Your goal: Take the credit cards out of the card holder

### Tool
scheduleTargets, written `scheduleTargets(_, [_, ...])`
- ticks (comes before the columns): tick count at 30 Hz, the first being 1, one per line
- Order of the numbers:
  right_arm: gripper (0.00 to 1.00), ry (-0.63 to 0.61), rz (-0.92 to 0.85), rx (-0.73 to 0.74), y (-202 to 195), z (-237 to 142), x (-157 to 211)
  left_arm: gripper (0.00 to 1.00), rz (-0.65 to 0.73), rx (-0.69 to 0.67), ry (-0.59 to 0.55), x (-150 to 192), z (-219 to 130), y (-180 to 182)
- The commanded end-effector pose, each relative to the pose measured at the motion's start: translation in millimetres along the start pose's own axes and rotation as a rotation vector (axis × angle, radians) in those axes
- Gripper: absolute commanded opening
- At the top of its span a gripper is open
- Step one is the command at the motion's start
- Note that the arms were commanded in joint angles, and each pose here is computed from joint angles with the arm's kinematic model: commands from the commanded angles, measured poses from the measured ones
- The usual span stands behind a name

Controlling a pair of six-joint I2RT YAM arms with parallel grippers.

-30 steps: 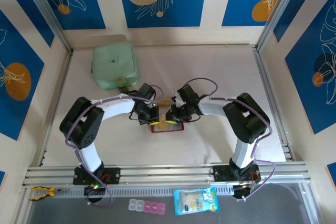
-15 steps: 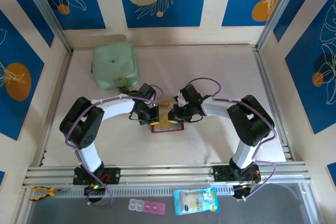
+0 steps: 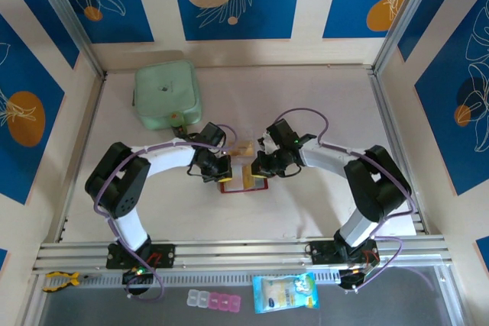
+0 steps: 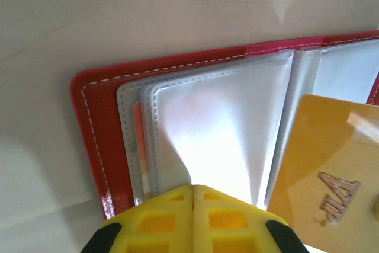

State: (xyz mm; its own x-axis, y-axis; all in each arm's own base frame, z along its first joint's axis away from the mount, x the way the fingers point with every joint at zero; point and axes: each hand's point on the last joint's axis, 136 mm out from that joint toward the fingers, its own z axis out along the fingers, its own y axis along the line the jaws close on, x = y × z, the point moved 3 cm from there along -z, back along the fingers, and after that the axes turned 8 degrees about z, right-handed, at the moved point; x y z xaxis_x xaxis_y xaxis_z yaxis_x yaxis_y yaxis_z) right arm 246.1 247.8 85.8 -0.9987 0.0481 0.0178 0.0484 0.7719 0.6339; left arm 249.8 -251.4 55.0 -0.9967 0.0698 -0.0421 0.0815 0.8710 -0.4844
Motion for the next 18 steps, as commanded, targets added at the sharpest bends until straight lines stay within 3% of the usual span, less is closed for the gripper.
scheduleTargets(1, [0.05,-0.026,-0.102,0.013,14,-23,-3,0.0,-0.012,-0.024,0.004,4,-6,-1])
scheduleTargets(18, [0.0,0.074,-0.88,0.258,27,-56,-25,0.04,-0.004,-0.015,-0.121,-15,-40,-1])
